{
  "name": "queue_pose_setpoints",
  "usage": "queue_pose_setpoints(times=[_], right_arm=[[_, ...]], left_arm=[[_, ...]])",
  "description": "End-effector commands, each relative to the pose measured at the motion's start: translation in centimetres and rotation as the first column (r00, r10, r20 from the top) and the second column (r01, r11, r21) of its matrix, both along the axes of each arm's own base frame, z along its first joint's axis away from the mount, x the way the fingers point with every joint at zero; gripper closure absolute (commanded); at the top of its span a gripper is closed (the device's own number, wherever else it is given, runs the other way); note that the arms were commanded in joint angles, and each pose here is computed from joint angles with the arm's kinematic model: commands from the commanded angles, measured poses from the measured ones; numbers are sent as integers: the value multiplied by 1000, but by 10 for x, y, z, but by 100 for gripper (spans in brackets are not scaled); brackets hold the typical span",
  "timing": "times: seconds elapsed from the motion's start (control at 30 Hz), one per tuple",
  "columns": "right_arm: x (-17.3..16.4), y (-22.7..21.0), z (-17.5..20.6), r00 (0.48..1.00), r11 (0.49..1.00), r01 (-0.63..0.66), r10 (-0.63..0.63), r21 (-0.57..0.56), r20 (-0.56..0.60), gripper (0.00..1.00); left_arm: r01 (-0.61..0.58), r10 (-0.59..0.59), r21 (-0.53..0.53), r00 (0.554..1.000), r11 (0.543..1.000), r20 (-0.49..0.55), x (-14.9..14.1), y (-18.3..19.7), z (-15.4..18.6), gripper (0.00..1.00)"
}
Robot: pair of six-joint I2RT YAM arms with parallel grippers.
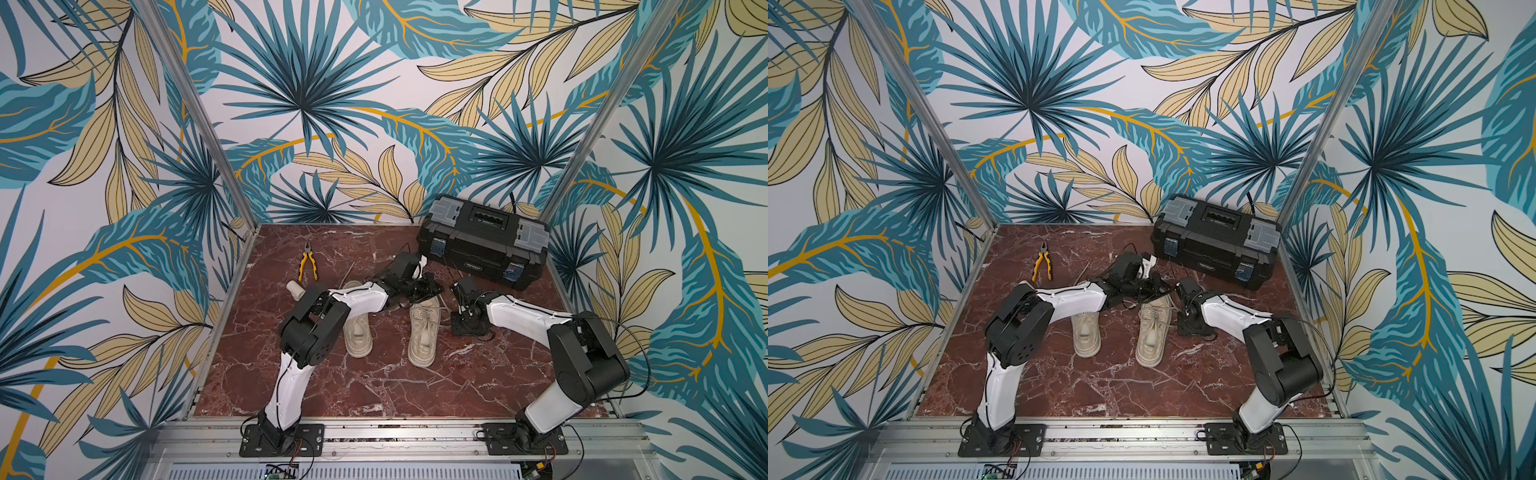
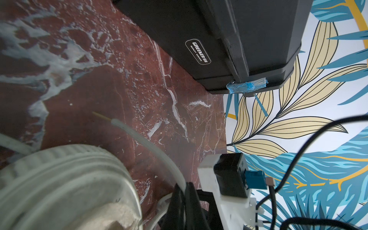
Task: Tie the shoes
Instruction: Tie the shoelace on the shoe.
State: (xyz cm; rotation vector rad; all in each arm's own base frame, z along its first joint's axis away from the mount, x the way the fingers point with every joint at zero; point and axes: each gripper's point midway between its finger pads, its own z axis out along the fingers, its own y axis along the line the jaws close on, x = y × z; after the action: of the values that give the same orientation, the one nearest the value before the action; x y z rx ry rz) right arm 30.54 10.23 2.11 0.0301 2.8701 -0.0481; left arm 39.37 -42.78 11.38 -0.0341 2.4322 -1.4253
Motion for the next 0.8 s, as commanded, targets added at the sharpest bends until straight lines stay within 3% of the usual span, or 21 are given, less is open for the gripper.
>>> queue_pose_setpoints(times=[0.0, 0.47, 0.77], right_arm=[[4, 0, 1, 1000, 1000, -16, 17, -23, 10, 50], [10, -3, 11, 999, 999, -19, 21, -50, 26, 48], [12, -1, -2, 999, 998, -40, 39, -55, -11, 39]], left_arm=[[-1, 1, 5, 1000, 1000, 14, 1, 2, 2, 100], [1, -1, 0, 1000, 1000, 14, 2, 1, 2, 100], [9, -9, -3, 1000, 1000, 11, 3, -2, 2, 100]])
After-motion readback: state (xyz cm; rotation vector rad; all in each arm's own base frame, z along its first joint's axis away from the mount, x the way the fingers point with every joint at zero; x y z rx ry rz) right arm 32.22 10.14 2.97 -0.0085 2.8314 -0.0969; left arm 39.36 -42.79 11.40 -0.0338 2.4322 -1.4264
